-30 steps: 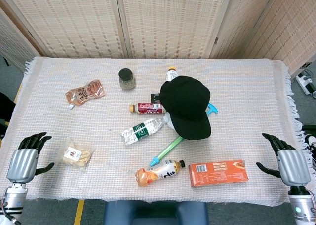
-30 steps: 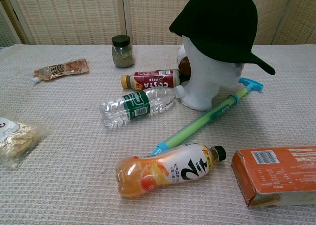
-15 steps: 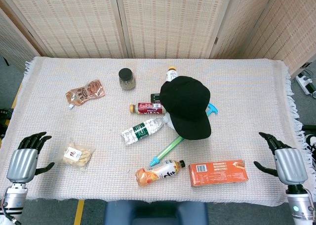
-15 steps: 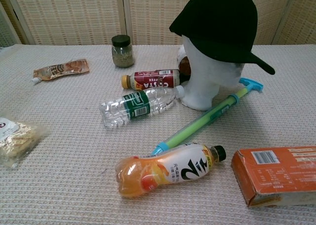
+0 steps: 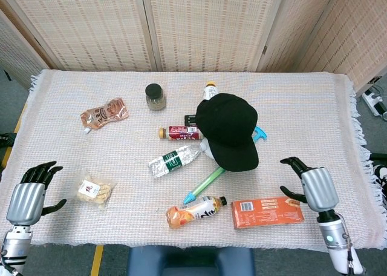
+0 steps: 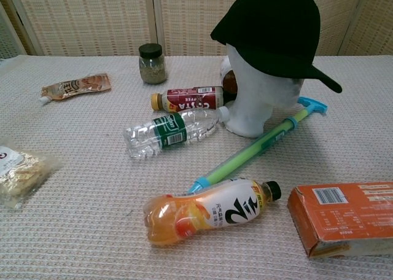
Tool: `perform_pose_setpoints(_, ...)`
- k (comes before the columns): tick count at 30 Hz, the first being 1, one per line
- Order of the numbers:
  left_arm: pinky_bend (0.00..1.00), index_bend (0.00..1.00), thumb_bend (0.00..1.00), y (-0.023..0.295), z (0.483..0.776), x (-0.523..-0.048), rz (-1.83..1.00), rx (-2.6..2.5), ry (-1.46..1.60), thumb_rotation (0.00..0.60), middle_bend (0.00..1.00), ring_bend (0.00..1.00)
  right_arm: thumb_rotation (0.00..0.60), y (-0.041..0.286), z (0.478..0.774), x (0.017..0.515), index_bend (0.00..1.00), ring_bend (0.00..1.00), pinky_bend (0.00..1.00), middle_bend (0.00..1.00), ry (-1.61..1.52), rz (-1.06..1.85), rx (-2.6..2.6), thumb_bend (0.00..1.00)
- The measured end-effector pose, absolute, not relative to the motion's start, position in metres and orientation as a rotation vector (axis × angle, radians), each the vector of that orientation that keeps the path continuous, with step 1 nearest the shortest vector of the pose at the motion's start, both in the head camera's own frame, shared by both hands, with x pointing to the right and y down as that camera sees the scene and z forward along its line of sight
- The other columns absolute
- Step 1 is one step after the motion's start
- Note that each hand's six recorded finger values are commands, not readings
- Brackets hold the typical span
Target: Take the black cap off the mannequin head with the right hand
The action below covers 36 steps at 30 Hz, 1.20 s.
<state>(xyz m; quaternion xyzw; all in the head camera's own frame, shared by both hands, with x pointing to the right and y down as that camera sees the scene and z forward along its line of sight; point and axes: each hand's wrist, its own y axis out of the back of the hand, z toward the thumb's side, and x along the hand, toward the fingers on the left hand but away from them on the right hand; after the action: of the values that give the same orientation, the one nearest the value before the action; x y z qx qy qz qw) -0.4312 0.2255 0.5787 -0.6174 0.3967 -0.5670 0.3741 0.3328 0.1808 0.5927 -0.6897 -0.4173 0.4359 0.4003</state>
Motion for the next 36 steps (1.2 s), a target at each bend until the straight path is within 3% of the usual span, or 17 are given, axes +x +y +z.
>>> perform_pose_setpoints(9,0.21,0.26,0.10,0.227,0.574,-0.437,-1.451,-1.585,1.038,0.600,0.19,0.17,0.600,0.164,0.618,0.279,0.33,0.77,0.97,0.36,-1.097,0.986,-1.821,0.08)
perform_pose_setpoints(16,0.21,0.26,0.10,0.227,0.573,-0.440,-1.445,-1.610,1.059,0.600,0.19,0.18,0.600,0.156,0.629,0.264,0.34,0.76,0.97,0.36,-1.107,0.960,-1.789,0.10)
perform_pose_setpoints(23,0.21,0.27,0.10,0.227,0.573,-0.443,-1.442,-1.637,1.071,0.600,0.19,0.18,0.600,0.153,0.635,0.258,0.49,0.79,1.00,0.45,-1.133,0.921,-1.742,0.37)
perform_pose_setpoints(27,0.21,0.26,0.10,0.227,0.573,-0.444,-1.443,-1.645,1.072,0.600,0.19,0.18,0.600,0.151,0.636,0.256,0.66,0.83,1.00,0.54,-1.148,0.894,-1.732,0.59)
perform_pose_setpoints(36,0.21,0.26,0.10,0.227,0.574,-0.443,-1.442,-1.700,1.087,0.600,0.18,0.17,0.600,0.140,0.618,0.264,0.90,0.88,1.00,0.72,-1.238,0.776,-1.635,0.70)
